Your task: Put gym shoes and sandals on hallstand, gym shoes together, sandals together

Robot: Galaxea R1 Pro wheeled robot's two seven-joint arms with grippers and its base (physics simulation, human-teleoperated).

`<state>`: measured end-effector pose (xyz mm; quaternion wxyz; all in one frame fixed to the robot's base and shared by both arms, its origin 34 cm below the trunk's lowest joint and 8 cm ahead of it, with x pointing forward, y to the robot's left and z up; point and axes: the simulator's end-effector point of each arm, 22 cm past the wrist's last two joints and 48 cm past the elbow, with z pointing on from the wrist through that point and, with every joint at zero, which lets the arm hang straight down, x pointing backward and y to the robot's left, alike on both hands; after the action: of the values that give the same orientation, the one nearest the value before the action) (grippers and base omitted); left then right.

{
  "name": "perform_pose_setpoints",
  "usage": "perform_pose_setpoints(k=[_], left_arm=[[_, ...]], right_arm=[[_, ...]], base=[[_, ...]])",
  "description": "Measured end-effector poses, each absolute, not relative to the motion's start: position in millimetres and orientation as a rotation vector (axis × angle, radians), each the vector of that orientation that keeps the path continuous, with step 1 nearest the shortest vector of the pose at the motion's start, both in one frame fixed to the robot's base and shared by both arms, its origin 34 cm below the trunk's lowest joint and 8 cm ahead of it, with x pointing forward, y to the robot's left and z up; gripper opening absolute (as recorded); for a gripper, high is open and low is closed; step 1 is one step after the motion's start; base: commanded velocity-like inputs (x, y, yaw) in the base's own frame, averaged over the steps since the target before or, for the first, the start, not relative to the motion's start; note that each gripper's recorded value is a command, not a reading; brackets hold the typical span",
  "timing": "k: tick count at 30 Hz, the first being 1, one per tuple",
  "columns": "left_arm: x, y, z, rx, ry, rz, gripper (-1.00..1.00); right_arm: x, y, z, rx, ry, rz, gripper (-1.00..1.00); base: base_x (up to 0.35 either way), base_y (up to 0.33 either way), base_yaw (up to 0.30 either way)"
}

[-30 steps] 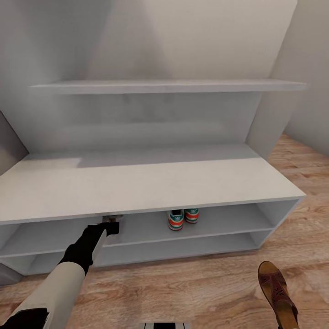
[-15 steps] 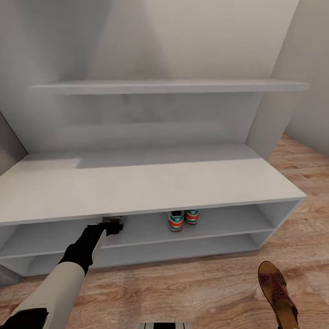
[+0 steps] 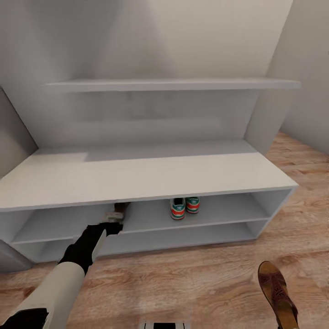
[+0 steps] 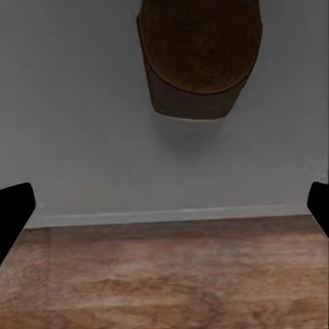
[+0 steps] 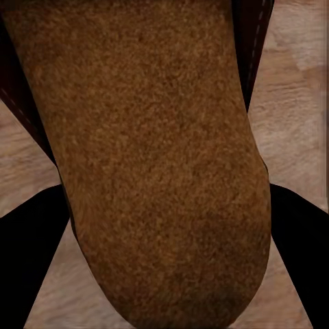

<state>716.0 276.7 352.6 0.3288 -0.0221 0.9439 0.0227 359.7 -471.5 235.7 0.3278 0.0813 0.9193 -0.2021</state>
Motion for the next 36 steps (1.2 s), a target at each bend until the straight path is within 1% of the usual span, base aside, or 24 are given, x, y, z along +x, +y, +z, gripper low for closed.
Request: perform_pose_setpoints(k=[18,22,23,25,30,33,36], left_arm=[[720.5,277.7,355.4,-0.053,2.401,0.056,1.00],[709.5,278.7,345.3,-0.050,2.371,0.054,1.00],[689.3,283.7,327.8,-0.064,2.397,0.056,1.00],[677.3,286.6,318.3,-0.075,2.407,0.055,1.00],[627.0,301.1,287.7,-0.036,2.353,0.025,1.00],[597.5,309.5,273.0,0.015,2.358,-0.022,1.00],[552.4,317.4,257.1,0.077,2.352,-0.122,1.00]], right_arm=[[359.8,-471.3,235.6,0.211,2.408,-0.529,-1.00],[359.7,-471.1,235.4,0.210,2.408,-0.528,-1.00],[359.6,-470.6,235.1,0.209,2.409,-0.527,-1.00],[359.6,-470.6,235.1,0.209,2.409,-0.527,-1.00],[359.8,-470.6,235.4,0.210,2.408,-0.527,-1.00],[359.8,-470.7,235.4,0.210,2.408,-0.527,-1.00],[359.8,-470.6,235.4,0.210,2.408,-0.527,-1.00]], base=[[-0.333,0.081,0.000],[-0.334,0.081,0.000],[-0.332,0.080,0.000],[-0.237,0.053,0.000],[-0.033,0.007,0.000],[-0.004,0.001,0.000],[0.000,0.000,0.000]])
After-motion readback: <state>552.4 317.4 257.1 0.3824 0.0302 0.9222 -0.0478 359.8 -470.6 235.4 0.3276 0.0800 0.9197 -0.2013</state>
